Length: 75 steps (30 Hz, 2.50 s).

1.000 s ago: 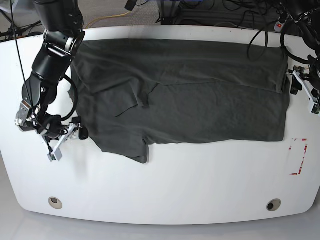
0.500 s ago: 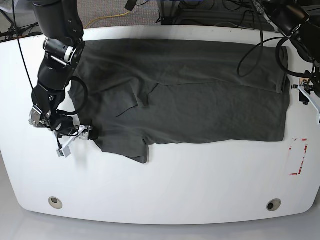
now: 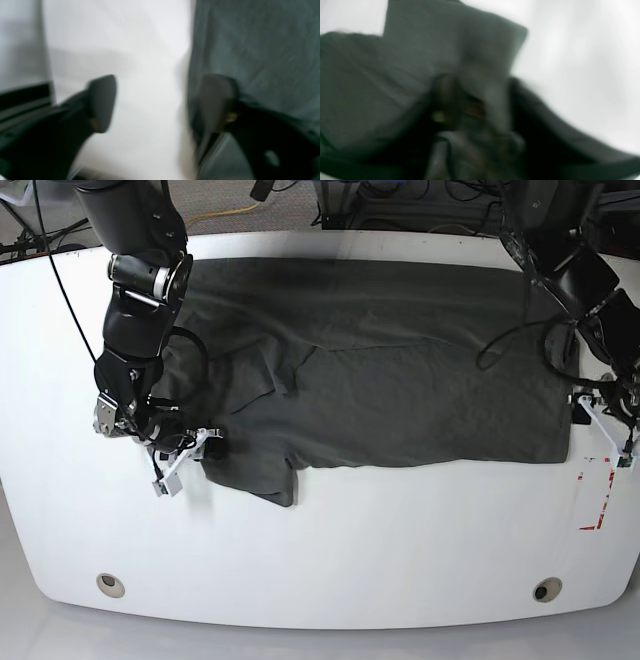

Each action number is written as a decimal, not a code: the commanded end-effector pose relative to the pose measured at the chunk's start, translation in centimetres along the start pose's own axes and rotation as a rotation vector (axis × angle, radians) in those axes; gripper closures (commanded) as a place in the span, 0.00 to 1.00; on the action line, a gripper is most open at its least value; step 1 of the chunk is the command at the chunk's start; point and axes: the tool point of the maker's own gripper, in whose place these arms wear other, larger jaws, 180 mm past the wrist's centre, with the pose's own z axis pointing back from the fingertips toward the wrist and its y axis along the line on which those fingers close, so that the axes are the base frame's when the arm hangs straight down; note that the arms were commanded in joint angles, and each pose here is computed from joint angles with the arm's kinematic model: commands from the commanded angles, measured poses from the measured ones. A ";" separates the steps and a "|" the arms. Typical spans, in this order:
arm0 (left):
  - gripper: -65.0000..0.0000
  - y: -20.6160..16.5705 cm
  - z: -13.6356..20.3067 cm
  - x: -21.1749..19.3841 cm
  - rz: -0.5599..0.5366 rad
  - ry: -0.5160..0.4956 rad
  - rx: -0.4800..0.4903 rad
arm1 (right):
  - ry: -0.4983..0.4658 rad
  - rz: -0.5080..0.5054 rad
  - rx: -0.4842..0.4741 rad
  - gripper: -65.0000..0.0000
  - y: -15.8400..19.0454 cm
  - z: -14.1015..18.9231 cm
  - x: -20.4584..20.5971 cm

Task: Fold the T-shirt properly
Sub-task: 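Release the edge and move both grippers to the shirt hem corners, then fold the hem over onto the held edge with both grippers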

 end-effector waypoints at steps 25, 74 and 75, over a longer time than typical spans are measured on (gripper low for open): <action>0.11 -3.4 -8.8 6.3 0.246 -0.209 -0.110 | -0.021 0.024 -0.012 1.00 -0.3 0.6 1.7; 1.00 -5.7 2.1 6.6 -0.112 -0.326 -0.011 | -0.031 0.365 -0.335 1.00 -2.1 12.5 6.7; 1.00 -5.5 2.7 6.1 -0.125 -0.318 0.008 | -0.019 0.379 -0.352 1.00 -2.0 13.0 6.1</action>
